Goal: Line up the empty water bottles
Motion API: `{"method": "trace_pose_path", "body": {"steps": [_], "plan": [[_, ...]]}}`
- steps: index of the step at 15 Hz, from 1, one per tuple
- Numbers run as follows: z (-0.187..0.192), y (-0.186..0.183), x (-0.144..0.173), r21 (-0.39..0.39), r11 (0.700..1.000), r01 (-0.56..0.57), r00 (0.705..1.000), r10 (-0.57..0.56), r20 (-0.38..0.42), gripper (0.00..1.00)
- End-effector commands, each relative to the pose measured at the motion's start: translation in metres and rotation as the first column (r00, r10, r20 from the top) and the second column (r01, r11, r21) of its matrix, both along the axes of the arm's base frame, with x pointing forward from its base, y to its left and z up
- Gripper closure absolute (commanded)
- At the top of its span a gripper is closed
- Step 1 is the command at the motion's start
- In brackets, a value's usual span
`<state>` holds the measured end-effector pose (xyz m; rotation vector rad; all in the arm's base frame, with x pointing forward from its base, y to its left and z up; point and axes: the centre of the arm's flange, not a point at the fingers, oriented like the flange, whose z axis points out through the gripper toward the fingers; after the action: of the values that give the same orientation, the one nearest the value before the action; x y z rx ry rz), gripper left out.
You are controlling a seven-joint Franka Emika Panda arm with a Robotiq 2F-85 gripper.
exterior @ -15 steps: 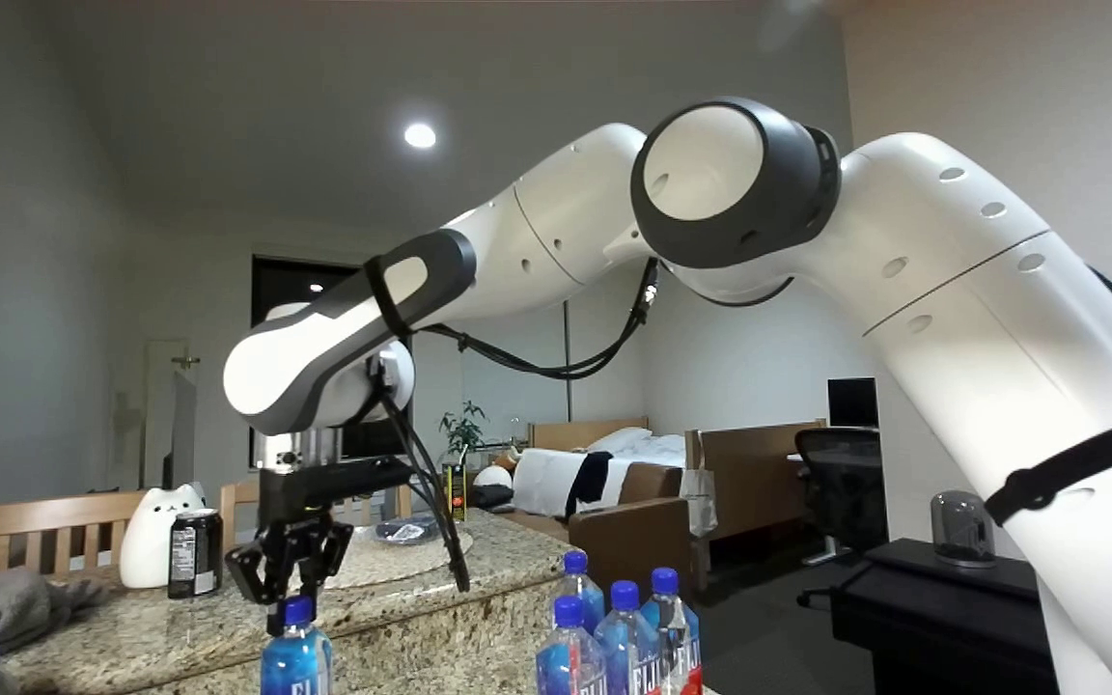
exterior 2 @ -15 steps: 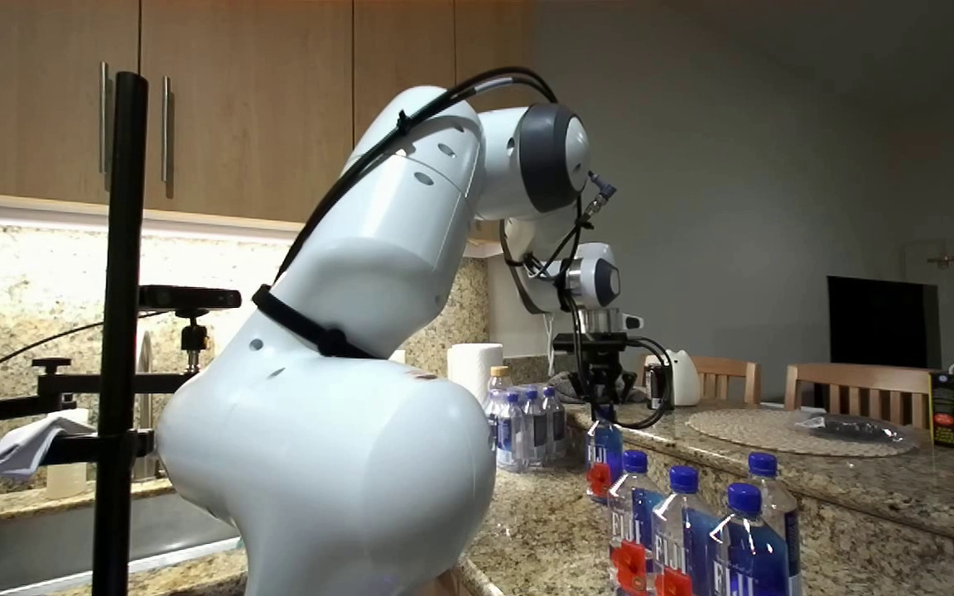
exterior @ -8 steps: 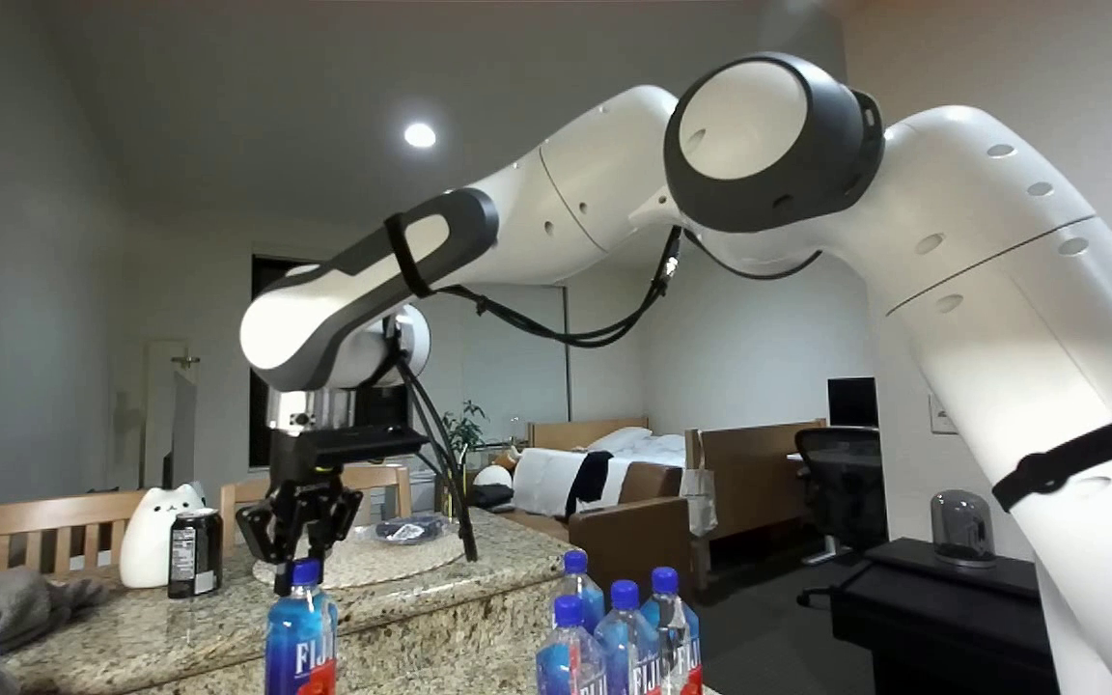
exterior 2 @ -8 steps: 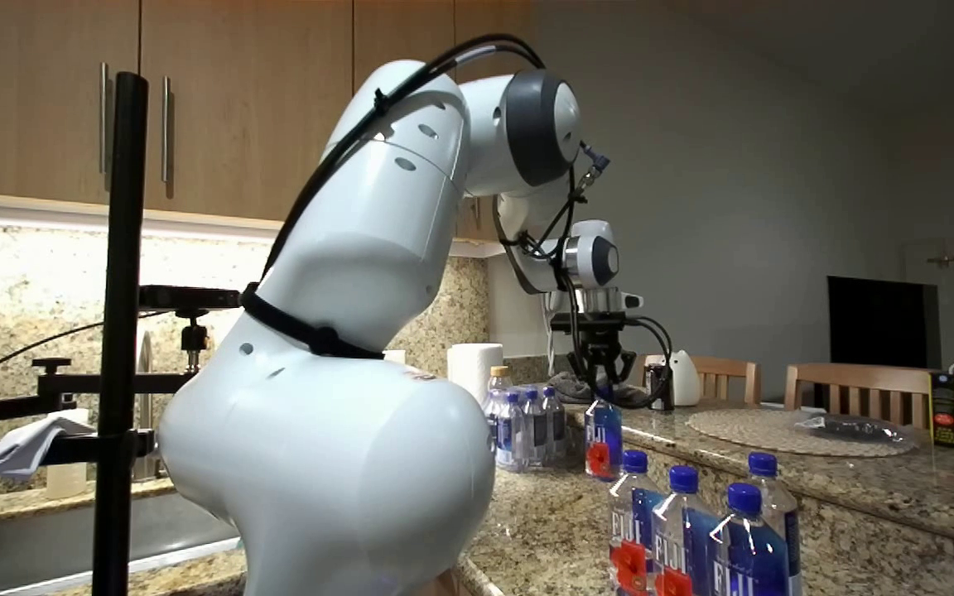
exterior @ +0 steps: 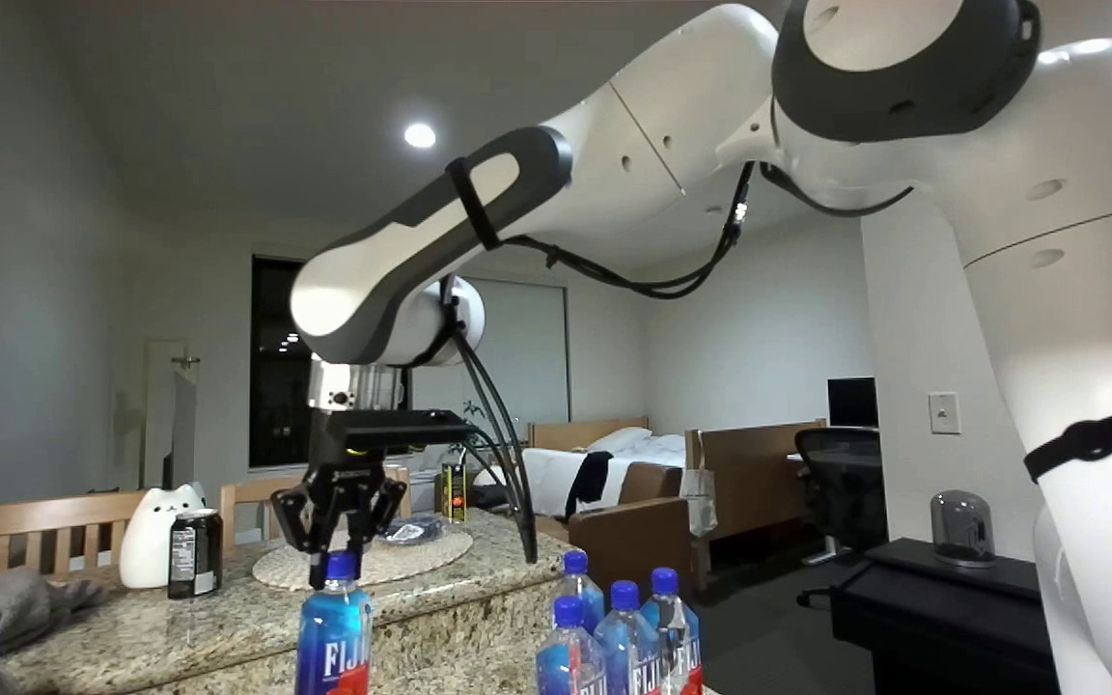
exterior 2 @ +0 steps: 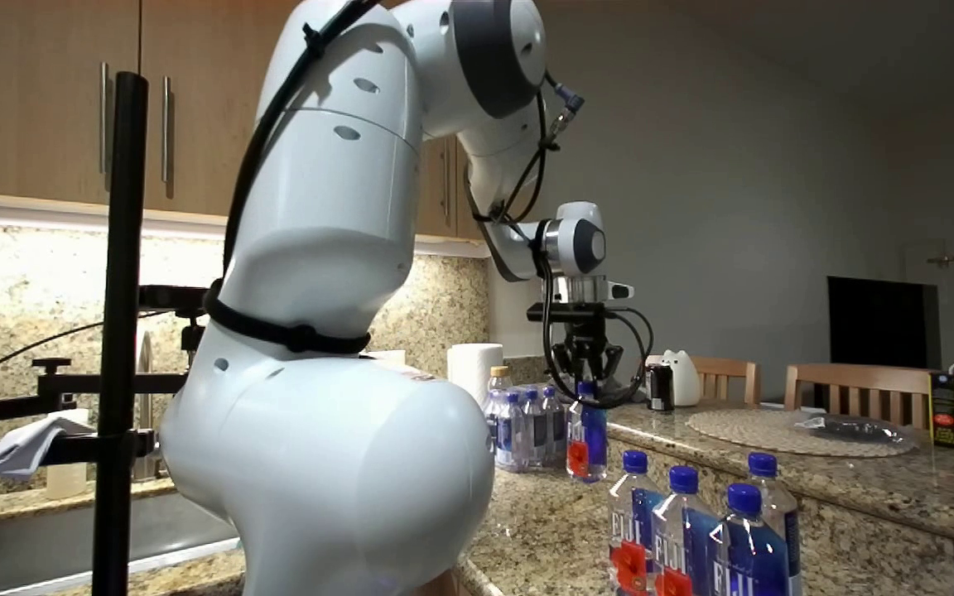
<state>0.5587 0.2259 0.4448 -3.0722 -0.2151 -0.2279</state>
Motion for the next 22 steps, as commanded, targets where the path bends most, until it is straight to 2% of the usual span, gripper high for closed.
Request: {"method": "trace_pose_path", "body": {"steps": [1, 2, 3, 4, 8, 9, 13, 22], "plan": [[-0.003, -0.019, -0.049, -0.021, 0.995, 0.097, 0.995, -0.097, 0.014, 0.90], [-0.008, -0.022, -0.052, -0.027, 0.994, 0.108, 0.994, -0.108, 0.003, 0.90], [-0.014, -0.010, -0.027, -0.018, 0.998, 0.063, 0.998, -0.064, -0.026, 0.90], [-0.018, -0.011, -0.031, -0.024, 0.998, 0.065, 0.997, -0.065, -0.036, 0.65], [-0.027, -0.008, -0.029, -0.027, 0.998, 0.061, 0.997, -0.062, -0.049, 0.65], [-0.027, -0.008, -0.029, -0.028, 0.998, 0.061, 0.997, -0.063, -0.049, 0.90], [-0.041, -0.024, -0.050, -0.033, 0.998, 0.056, 0.994, -0.059, -0.096, 0.90], [-0.033, -0.052, -0.084, -0.072, 0.997, 0.009, 0.994, -0.016, -0.106, 0.90]]}}
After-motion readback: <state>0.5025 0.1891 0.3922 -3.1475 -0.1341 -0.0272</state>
